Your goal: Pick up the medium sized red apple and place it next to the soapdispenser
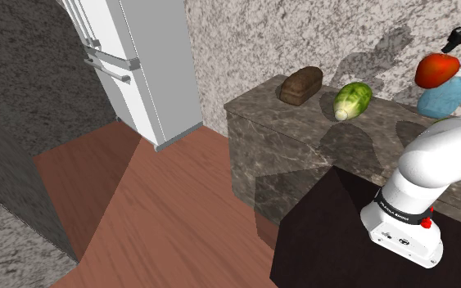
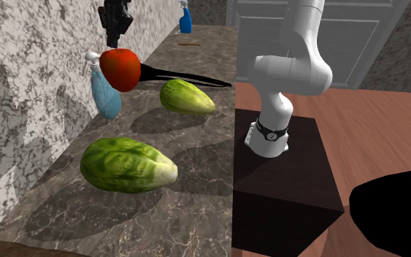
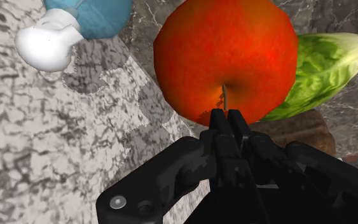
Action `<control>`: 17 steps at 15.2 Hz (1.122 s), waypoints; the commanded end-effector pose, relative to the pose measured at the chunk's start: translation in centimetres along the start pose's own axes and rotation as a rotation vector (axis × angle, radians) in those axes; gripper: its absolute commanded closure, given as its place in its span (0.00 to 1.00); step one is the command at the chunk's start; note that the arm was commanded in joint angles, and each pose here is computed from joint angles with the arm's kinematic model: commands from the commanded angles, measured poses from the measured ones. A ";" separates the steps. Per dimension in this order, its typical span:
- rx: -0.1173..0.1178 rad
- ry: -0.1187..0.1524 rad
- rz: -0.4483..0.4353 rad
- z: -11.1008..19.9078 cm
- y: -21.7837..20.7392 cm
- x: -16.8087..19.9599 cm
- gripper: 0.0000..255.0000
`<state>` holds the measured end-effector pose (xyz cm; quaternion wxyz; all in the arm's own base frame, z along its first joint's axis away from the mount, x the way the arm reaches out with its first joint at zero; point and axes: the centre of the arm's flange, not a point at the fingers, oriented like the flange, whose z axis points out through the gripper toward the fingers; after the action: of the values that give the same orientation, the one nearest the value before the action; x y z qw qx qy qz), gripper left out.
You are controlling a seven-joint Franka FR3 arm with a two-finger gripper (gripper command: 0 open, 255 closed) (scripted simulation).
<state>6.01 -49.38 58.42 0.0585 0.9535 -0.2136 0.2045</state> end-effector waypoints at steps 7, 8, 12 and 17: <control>0.000 0.001 0.000 3.8 0.0 -1.7 1.00; 0.000 0.001 0.000 4.3 -0.1 -1.9 1.00; 0.000 0.001 0.000 6.2 -0.1 -2.8 1.00; 0.000 0.001 0.000 8.6 -0.2 -3.9 1.00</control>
<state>6.01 -49.38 49.45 0.0585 0.9535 -0.2136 0.2045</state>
